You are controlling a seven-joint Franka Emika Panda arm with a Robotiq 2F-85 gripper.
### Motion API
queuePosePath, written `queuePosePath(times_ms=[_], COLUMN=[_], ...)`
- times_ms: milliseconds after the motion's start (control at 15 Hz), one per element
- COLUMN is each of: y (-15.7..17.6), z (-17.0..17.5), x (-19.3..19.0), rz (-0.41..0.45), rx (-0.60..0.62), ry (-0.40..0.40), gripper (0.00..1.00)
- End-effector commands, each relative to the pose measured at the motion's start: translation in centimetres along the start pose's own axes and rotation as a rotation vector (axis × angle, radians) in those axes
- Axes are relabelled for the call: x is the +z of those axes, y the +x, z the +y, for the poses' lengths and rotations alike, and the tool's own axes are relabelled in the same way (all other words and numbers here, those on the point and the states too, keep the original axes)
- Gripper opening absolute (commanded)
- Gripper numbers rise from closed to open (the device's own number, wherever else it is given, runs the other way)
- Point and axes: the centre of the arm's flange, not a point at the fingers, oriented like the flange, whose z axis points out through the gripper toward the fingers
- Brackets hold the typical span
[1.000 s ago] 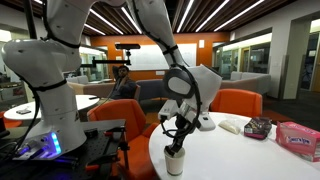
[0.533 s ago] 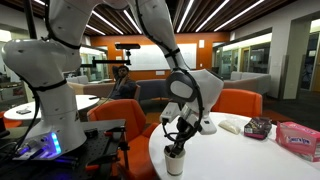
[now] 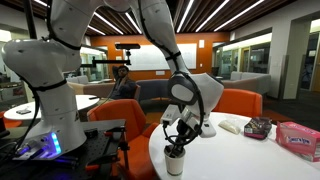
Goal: Take the marker out of the white cup
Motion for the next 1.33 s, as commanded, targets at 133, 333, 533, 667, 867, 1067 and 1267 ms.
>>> queuePosePath(times_ms=[133,333,533,667,867,1067,1267], y=[0.4,-0.2,-1.4,-2.7,-5.1,-8.5,-10.5], z=[-0.4,-0.5,-0.7,-0.7,-0.8,-1.5,-4.4], x=[-0.8,-2.6,-5.1,-7.0,-9.8,-12.0,-12.1], rz=[-0.021,-0.008,-0.021,-0.038,0.018,0.105,0.25], rx=[0.031,0.006,-0.006,-0.009,-0.034,-0.111,-0.209], ry=[0.015,0.026,0.034,0.046,0.053,0.043,0.028], gripper=[0.05,0.05,0.05,0.05,0.05,0.05,0.05])
